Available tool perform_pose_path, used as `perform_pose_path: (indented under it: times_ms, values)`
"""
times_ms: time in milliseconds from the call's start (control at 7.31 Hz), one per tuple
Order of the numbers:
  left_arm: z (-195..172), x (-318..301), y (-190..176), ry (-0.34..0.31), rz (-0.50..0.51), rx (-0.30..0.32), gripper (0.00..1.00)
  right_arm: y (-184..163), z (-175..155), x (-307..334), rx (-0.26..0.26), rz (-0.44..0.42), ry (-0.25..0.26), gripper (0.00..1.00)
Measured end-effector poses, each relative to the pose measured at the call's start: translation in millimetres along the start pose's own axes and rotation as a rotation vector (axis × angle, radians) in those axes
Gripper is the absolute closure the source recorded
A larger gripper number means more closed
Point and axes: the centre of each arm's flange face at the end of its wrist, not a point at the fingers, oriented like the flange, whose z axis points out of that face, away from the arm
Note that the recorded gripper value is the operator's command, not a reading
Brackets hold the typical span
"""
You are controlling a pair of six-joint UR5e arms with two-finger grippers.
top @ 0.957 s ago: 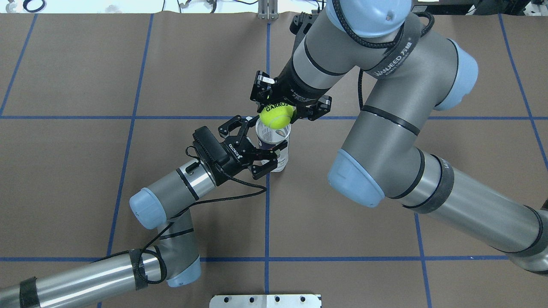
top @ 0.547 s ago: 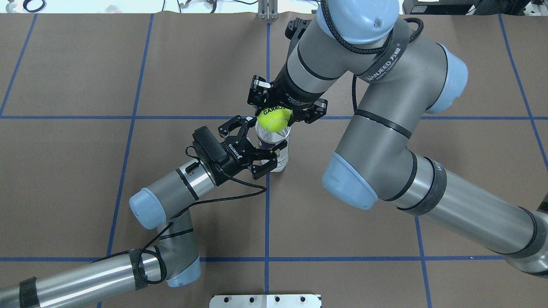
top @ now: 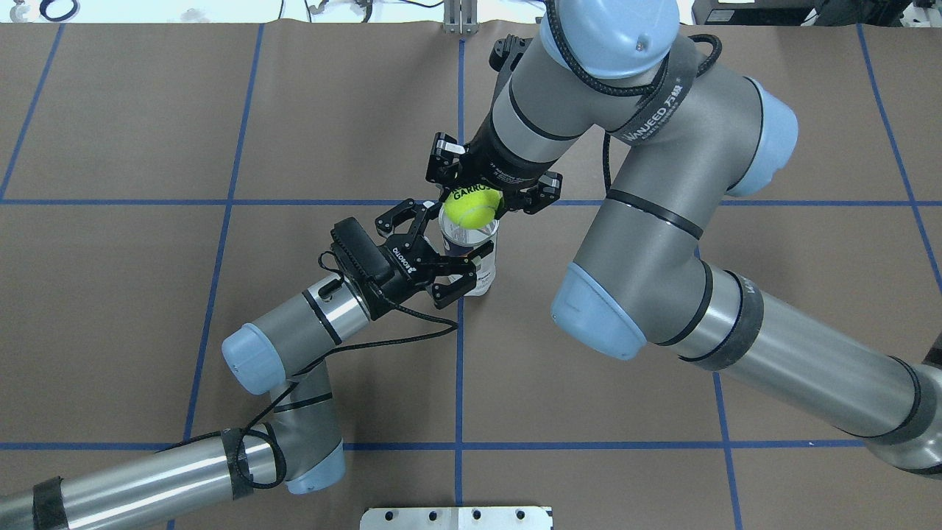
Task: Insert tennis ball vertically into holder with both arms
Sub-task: 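Lower the ball into the can and open the right gripper, then raise the right gripper away from the can toward the other ball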
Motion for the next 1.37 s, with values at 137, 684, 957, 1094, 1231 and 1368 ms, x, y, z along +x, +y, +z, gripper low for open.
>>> perform_pose_path:
  times_ms: [137,684,957,1094,1231,1368]
  values:
    - [0,0,0,0.000,0.000,0.000,0.10,-1,3,0,0.000,-0.001,-0.001,0.01]
    - [0,1,0,0.001,0.000,-0.001,0.10,-9,8,3,0.007,-0.009,-0.030,0.01]
    - [-1,0,1,0.000,0.000,-0.002,0.11,-44,-6,39,0.014,0.005,-0.015,0.01]
    - [-1,0,1,0.000,0.000,-0.002,0.11,-71,-20,68,0.007,-0.003,-0.005,0.01]
    - [-1,0,2,0.000,0.000,-0.003,0.11,-101,-36,105,-0.004,-0.018,0.004,0.01]
    - [0,0,1,0.000,0.000,-0.003,0.11,-127,-51,142,-0.007,-0.046,0.016,0.01]
